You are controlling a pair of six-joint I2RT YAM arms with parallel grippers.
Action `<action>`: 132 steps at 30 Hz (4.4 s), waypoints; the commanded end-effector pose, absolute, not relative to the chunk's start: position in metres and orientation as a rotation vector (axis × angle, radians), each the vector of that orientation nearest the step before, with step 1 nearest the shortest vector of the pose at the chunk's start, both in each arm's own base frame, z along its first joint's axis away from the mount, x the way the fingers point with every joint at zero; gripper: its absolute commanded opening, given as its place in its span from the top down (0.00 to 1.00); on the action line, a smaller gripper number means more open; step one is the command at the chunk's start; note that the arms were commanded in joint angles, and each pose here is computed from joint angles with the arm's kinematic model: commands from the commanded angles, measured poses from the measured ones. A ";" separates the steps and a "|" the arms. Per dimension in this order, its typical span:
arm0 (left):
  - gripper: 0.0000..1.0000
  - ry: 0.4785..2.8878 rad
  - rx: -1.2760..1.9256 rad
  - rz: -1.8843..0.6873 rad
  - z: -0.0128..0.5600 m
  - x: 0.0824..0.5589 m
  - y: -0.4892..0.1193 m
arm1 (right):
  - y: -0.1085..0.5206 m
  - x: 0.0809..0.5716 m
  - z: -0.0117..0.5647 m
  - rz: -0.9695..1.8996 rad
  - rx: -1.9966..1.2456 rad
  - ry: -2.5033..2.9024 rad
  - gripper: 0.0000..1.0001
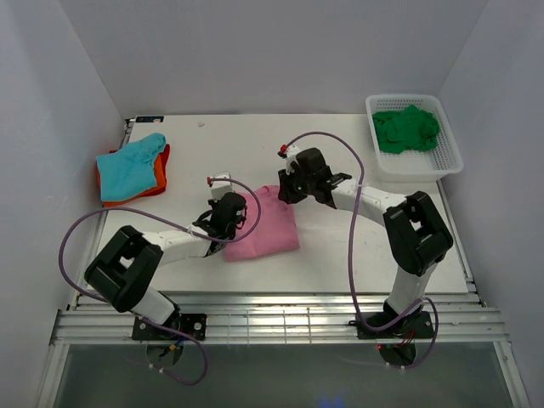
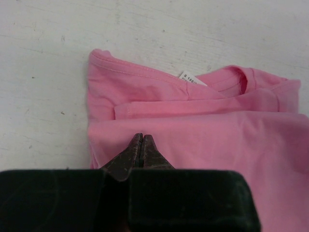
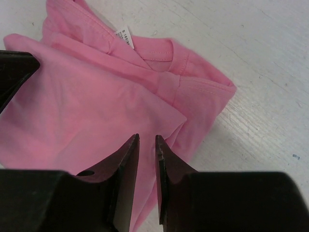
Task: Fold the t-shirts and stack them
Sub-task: Fold the tshirt
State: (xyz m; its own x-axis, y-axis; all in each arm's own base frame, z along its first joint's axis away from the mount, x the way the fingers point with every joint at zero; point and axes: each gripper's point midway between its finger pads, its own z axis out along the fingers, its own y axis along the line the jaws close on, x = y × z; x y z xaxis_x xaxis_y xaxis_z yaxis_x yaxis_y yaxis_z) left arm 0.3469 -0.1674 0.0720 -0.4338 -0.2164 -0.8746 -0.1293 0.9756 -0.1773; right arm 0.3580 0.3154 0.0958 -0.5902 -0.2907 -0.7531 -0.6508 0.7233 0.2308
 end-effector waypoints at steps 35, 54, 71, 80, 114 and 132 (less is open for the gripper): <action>1.00 2.051 -0.244 -0.105 0.052 0.354 -0.157 | 0.335 0.367 0.071 0.665 -0.786 2.251 0.75; 1.00 2.093 -0.277 -0.077 0.031 0.350 -0.138 | 0.306 0.379 0.053 0.452 -0.747 2.311 0.75; 1.00 2.095 -0.314 -0.049 0.025 0.339 -0.122 | 0.286 0.376 0.045 0.384 -0.727 2.344 0.75; 0.99 1.929 -0.325 0.015 0.089 0.357 -0.108 | 0.280 0.383 0.051 0.330 -0.693 2.330 0.75; 0.10 2.262 -0.317 -0.533 0.063 0.265 -0.161 | 0.224 0.333 0.181 0.311 -0.552 2.078 0.13; 0.10 2.213 -0.342 -0.572 0.060 0.262 -0.159 | 0.298 0.310 0.139 0.754 -0.720 2.112 0.40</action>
